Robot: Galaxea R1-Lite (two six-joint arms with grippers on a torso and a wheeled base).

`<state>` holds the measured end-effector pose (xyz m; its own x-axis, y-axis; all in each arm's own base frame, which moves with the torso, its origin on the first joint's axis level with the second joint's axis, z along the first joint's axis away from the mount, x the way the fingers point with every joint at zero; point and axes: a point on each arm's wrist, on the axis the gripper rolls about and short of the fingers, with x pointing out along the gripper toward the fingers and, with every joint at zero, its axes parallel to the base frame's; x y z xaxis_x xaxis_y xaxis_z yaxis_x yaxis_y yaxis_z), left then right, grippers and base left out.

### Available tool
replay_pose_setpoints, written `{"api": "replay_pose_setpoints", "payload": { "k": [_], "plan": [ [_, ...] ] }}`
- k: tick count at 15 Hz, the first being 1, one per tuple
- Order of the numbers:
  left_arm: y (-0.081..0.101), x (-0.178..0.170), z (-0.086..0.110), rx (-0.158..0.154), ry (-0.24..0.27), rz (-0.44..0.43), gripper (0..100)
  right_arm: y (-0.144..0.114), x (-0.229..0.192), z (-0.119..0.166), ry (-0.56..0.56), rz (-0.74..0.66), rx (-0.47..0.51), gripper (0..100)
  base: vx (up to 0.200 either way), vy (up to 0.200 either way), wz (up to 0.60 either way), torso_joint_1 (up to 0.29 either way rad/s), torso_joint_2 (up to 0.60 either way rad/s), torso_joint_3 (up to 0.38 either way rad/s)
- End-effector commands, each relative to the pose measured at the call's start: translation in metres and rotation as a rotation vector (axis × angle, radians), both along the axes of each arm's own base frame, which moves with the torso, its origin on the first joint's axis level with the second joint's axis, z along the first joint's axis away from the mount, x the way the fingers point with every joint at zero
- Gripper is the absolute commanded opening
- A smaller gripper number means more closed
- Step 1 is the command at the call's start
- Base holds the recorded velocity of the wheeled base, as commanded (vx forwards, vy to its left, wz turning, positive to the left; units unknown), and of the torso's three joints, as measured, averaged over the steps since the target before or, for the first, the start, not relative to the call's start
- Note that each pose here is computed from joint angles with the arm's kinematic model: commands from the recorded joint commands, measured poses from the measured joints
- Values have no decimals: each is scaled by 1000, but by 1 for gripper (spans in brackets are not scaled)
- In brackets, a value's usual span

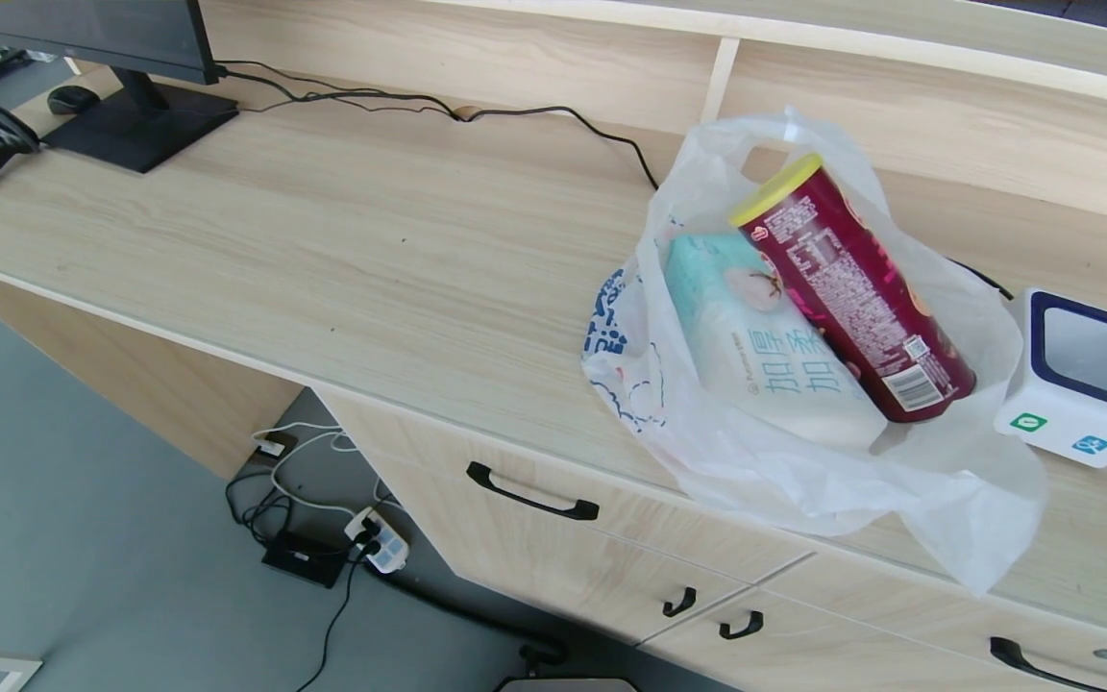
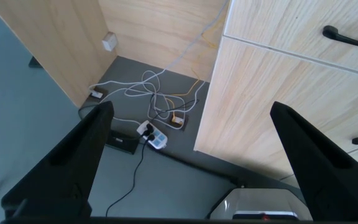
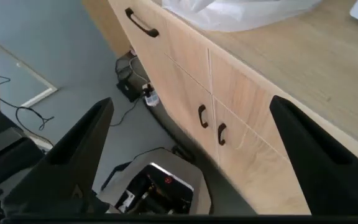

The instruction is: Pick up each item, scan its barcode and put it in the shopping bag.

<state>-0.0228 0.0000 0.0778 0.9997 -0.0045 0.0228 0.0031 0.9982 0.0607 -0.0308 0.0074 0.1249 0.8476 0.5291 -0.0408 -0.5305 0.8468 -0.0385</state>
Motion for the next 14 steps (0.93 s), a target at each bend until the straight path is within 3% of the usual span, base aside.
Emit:
{"api": "replay_pose_setpoints", "payload": {
  "k": [1,2,5,8,12,14],
  "plan": [
    [0,0,0,-12,1,0,100,10,-5,7,17,-148,83,100,0,0,0,0,0,0],
    [0,0,0,-24,1,-1,100,12,-7,2,26,-79,69,100,0,0,0,0,0,0],
    [0,0,0,-24,1,-1,100,11,-1,-11,26,-60,13,100,0,0,0,0,0,0],
    [0,0,0,-24,1,-1,100,6,6,-4,15,110,-19,100,0,0,0,0,0,0],
    [0,0,0,-24,1,-1,100,3,2,-40,-90,-101,-46,100,0,0,0,0,0,0],
    [0,0,0,-24,1,-1,100,-1,7,-41,-159,-277,-61,100,0,0,0,0,0,0]
  ]
}}
